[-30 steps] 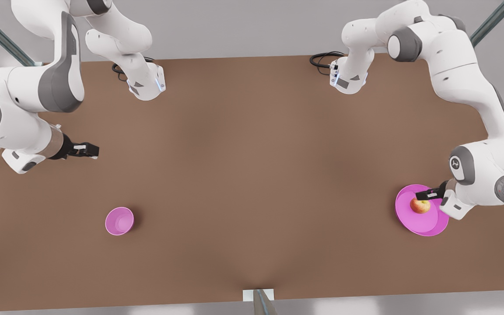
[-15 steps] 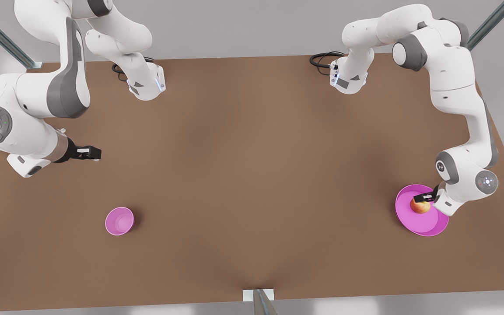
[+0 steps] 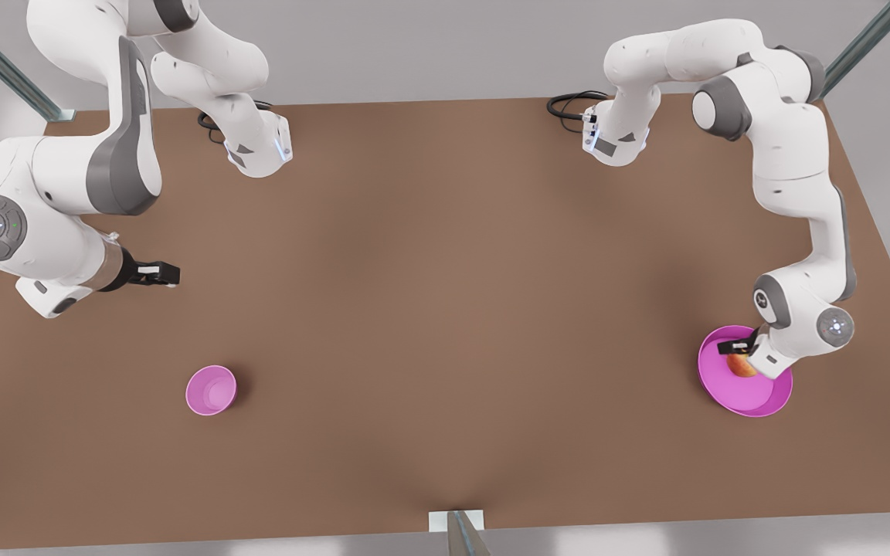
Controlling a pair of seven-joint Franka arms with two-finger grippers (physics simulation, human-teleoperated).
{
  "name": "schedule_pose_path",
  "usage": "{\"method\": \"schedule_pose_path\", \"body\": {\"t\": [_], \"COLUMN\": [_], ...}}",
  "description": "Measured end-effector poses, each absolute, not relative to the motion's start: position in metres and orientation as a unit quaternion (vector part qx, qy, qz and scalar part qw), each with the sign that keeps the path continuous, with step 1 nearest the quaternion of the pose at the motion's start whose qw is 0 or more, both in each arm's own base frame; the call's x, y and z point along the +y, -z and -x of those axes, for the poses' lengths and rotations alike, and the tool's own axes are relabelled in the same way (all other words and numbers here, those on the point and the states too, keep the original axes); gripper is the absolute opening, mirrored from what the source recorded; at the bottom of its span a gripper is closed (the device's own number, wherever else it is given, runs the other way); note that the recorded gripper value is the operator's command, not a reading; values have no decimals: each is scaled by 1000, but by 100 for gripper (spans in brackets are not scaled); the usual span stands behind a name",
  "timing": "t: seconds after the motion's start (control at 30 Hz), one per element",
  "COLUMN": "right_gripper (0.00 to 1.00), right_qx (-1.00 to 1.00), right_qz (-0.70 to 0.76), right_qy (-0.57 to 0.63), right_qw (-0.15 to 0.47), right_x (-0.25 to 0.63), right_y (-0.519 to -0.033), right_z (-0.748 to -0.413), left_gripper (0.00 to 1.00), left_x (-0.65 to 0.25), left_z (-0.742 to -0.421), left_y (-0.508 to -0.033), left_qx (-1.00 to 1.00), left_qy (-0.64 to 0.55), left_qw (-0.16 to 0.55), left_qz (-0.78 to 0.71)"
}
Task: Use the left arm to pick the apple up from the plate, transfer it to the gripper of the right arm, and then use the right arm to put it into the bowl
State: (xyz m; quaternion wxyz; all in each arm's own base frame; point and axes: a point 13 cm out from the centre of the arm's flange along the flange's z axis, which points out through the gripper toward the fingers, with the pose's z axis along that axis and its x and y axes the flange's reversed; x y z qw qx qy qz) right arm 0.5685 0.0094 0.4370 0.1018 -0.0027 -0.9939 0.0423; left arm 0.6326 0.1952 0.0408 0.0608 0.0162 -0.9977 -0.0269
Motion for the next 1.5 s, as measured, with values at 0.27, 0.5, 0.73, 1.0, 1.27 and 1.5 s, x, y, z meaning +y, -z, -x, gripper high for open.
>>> {"method": "schedule_pose_path", "body": {"t": [0.27, 0.5, 0.73, 1.0, 1.27, 1.5], "right_gripper": [100, 100, 100, 100, 100, 100], "right_qx": [-993, -993, -993, -993, -992, -993], "right_qz": [-2, -2, -6, -4, -5, -4], "right_qy": [-44, -44, -45, -46, -49, -32], "right_qw": [110, 112, 113, 112, 115, 112], "right_x": [14, 15, 21, 18, 18, 27], "right_y": [-429, -428, -427, -427, -424, -409], "right_z": [-569, -568, -568, -569, -569, -593], "left_gripper": [100, 100, 100, 80, 78, 79], "left_x": [198, 196, 197, 189, 172, -151], "left_z": [-636, -648, -654, -657, -675, -722], "left_y": [-42, -40, -38, -36, -88, -202], "left_qx": [-998, -999, -999, -999, -1000, -975], "left_qy": [28, 31, 37, 32, 11, -179], "left_qw": [53, 31, 16, 13, -14, -40], "left_qz": [-7, 3, 9, 11, -2, 123]}}
